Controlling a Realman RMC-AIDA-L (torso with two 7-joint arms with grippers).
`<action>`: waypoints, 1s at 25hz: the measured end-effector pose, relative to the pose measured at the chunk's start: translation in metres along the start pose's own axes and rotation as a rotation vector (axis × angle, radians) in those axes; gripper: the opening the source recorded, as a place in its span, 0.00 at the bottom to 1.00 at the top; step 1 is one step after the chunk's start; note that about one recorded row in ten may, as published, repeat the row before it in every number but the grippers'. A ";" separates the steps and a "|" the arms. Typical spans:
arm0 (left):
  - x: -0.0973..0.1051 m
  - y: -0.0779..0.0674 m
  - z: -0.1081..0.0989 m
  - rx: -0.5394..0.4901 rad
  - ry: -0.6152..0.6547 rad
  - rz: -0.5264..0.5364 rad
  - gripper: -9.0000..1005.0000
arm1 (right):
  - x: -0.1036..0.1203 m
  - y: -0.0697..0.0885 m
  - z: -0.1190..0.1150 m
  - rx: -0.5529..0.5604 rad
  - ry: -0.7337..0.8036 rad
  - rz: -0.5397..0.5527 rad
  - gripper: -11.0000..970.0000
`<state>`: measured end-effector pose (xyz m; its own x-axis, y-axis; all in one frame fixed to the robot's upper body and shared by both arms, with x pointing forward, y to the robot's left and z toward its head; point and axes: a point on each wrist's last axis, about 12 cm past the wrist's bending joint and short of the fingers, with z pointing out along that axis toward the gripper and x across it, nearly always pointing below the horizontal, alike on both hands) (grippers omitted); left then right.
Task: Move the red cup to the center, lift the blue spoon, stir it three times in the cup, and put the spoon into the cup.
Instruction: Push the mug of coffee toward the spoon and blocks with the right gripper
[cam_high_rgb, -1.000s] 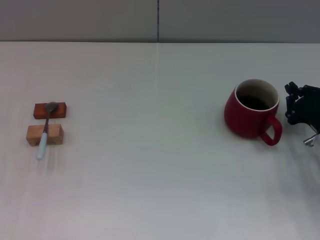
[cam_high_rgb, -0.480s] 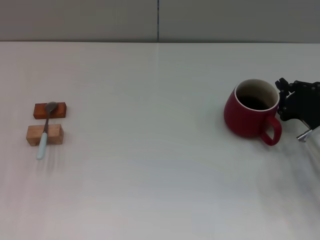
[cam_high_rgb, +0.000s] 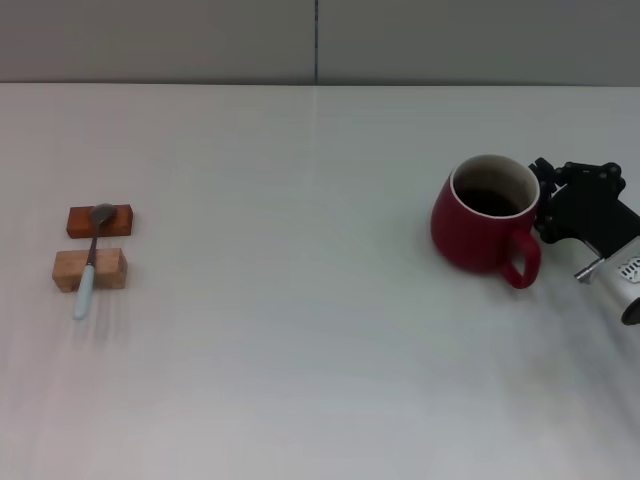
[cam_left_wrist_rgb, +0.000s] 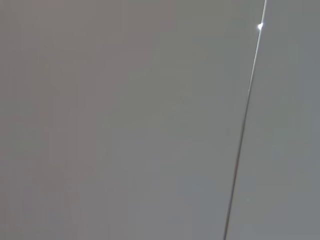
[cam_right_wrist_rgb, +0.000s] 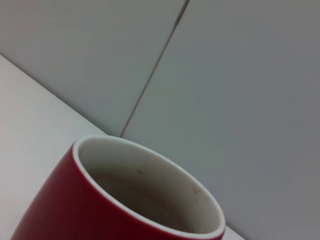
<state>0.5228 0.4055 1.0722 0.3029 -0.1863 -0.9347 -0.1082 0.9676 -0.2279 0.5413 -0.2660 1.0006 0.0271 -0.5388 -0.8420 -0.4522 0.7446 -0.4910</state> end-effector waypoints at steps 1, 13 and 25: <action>0.000 0.000 0.000 0.000 0.000 0.000 0.82 | 0.000 0.000 0.000 0.000 0.000 0.000 0.05; -0.001 -0.001 0.003 0.002 -0.006 -0.002 0.82 | -0.013 0.010 0.011 -0.056 -0.041 -0.007 0.05; -0.001 -0.004 0.006 0.009 -0.010 -0.005 0.82 | -0.024 0.018 0.019 -0.075 -0.076 0.020 0.05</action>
<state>0.5285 0.4024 1.0754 0.3125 -0.1894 -0.9308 -0.0980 0.9683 -0.2299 0.5497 -0.2322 1.0078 0.0839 -0.4905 -0.8674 -0.5187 0.7217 -0.4583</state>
